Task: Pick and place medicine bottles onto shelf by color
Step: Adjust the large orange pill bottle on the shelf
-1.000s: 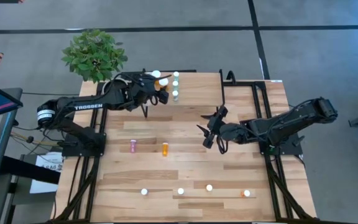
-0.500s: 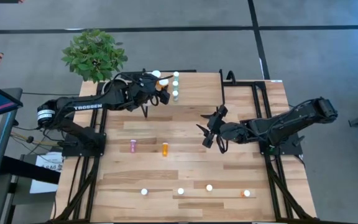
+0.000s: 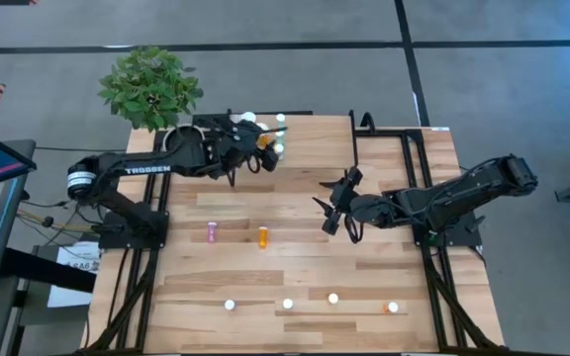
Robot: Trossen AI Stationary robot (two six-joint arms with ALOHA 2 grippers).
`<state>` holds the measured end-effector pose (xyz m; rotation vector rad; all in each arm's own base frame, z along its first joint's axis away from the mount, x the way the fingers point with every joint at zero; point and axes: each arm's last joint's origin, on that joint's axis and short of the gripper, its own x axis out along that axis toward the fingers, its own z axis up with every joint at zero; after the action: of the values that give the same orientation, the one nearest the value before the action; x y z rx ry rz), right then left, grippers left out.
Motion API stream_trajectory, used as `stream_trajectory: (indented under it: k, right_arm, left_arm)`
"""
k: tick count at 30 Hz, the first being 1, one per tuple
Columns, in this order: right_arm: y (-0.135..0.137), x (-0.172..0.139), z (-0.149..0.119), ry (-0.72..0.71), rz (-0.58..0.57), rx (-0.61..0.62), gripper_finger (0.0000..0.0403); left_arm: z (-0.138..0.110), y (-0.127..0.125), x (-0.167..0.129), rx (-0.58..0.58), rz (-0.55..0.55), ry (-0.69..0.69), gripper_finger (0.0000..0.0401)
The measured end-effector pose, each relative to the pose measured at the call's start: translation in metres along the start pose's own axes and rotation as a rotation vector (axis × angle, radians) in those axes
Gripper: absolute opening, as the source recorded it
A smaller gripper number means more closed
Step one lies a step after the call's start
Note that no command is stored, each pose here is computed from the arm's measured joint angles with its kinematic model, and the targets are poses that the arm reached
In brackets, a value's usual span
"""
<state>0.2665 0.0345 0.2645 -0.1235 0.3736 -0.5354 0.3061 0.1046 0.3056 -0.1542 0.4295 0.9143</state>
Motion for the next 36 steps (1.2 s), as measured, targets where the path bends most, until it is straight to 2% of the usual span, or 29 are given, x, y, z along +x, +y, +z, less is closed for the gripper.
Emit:
stream_trajectory:
  k: [7,17,33,36]
  right_arm:
    - [0.000,0.000,0.000,0.002,0.000,-0.008,0.0226]
    - [0.002,-0.002,-0.001,0.005,0.008,-0.016,0.0226]
    - [0.002,-0.002,-0.001,0.005,0.008,-0.015,0.0226]
    - [0.003,-0.002,-0.001,0.005,0.013,-0.017,0.0226]
  left_arm:
    - [0.009,-0.012,0.021,0.081,0.054,0.104,0.0306]
    - [0.018,-0.008,0.011,0.076,0.078,0.092,0.0306]
    - [0.011,-0.009,0.007,0.132,0.127,0.117,0.0306]
    - [0.000,-0.008,0.010,0.124,0.121,0.108,0.0306]
